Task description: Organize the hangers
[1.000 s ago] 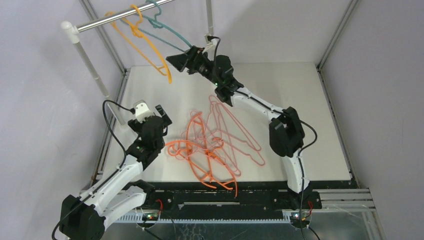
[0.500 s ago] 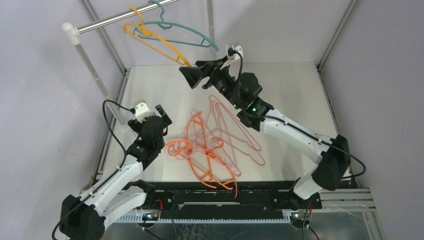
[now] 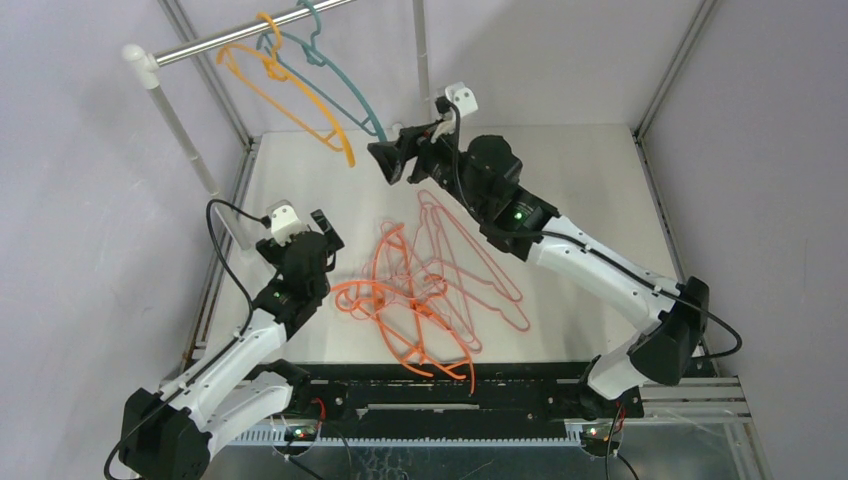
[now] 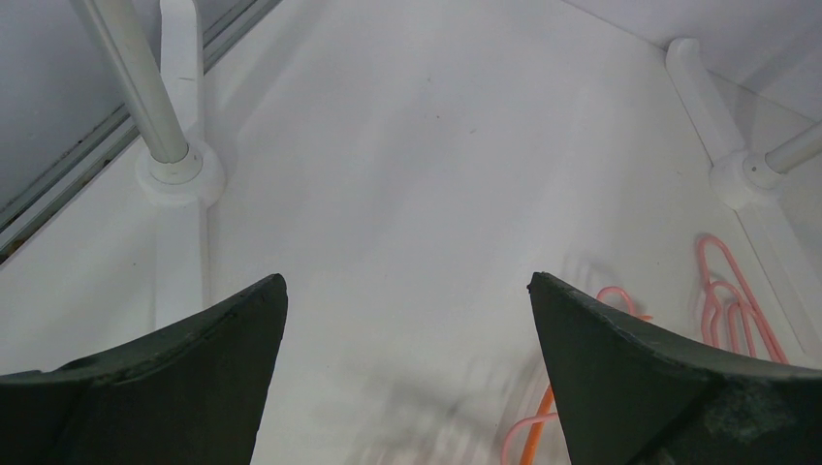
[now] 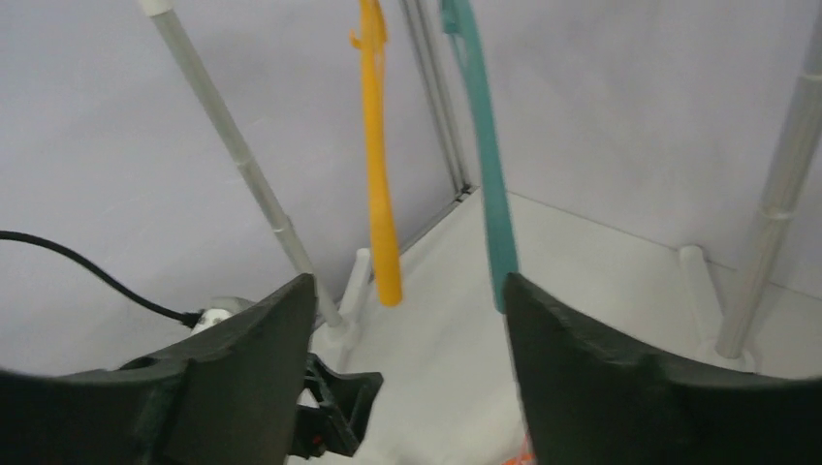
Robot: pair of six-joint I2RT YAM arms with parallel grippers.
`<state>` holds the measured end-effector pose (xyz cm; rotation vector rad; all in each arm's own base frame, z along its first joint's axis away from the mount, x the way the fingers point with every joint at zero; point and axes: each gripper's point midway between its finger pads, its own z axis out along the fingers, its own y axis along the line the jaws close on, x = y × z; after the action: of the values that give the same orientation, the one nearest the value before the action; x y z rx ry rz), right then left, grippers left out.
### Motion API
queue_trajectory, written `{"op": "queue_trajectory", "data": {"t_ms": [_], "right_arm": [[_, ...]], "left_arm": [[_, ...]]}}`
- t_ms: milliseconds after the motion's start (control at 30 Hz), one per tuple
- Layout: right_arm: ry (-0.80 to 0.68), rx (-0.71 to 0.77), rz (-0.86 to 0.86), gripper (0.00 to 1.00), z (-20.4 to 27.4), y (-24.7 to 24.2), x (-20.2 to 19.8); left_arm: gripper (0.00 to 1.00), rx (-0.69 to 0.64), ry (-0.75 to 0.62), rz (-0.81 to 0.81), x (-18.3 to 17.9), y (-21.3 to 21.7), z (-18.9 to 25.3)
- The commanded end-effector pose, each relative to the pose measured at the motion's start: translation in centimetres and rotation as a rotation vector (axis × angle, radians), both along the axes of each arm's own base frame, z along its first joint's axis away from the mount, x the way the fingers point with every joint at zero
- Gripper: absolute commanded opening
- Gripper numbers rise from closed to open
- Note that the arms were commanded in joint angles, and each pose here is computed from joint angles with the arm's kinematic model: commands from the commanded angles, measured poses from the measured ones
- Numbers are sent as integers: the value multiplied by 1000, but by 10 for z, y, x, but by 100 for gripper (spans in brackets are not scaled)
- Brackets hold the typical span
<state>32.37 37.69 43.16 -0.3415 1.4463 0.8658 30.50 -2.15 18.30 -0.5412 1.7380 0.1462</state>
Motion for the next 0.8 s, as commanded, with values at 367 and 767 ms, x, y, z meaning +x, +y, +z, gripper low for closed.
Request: {"op": "queue_trajectory", "data": {"t_ms": [367, 767], "right_arm": [[-97, -71, 124, 0, 52, 28, -15], [-58, -44, 80, 26, 54, -18, 22]], "left_arm": [[93, 0, -23, 21, 6, 0, 0], [93, -36, -27, 33, 5, -1, 0]]}}
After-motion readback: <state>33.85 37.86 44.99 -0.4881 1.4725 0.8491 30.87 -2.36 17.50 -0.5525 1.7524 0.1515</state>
